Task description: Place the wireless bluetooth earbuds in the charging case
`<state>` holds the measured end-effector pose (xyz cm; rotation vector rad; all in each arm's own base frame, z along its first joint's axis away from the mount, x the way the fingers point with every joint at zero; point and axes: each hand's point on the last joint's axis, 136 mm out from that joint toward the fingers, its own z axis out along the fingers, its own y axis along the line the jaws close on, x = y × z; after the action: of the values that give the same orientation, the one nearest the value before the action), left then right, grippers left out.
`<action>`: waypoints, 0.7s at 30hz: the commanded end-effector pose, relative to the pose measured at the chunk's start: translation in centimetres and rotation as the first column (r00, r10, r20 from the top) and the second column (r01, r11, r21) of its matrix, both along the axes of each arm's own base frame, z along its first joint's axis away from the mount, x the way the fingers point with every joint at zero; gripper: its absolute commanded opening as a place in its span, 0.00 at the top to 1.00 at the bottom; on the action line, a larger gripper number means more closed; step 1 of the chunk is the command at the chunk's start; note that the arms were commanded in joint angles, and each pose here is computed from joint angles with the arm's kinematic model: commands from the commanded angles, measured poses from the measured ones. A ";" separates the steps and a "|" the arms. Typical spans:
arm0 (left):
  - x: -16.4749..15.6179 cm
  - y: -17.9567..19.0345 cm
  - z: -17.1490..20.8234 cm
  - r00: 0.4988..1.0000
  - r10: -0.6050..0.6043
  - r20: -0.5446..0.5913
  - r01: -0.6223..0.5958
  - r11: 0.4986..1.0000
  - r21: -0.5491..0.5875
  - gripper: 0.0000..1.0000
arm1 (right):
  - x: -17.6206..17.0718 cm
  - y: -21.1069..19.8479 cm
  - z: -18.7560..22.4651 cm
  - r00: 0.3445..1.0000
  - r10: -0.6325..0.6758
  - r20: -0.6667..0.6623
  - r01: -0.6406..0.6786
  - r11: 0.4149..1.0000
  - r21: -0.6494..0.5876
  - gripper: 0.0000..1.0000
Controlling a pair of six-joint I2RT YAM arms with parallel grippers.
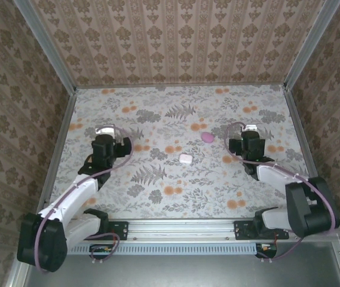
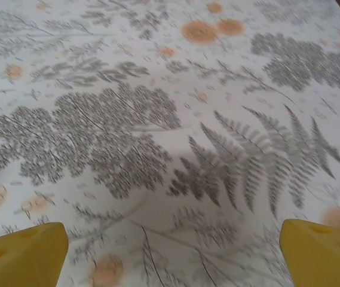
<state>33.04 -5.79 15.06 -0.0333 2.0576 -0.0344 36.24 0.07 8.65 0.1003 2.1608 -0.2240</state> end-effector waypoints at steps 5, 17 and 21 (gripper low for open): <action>1.4 5.0 0.4 0.994 0.090 0.061 -0.096 0.989 0.109 0.00 | 3.2 0.9 2.6 0.959 0.128 0.252 -0.134 0.991 0.008 0.07; 5.2 4.7 -2.8 0.989 -0.041 0.141 0.016 0.985 0.173 0.00 | 3.7 -1.1 1.2 0.962 0.062 0.265 -0.087 0.993 0.081 0.00; 6.8 4.8 -5.2 0.989 -0.074 0.125 0.055 0.986 0.155 0.00 | 3.7 -0.9 1.2 0.964 0.072 0.257 -0.095 0.993 0.076 0.00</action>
<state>37.62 -0.61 7.85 0.0699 2.0472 0.1169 39.26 -0.93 8.61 0.0744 1.9568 -0.0631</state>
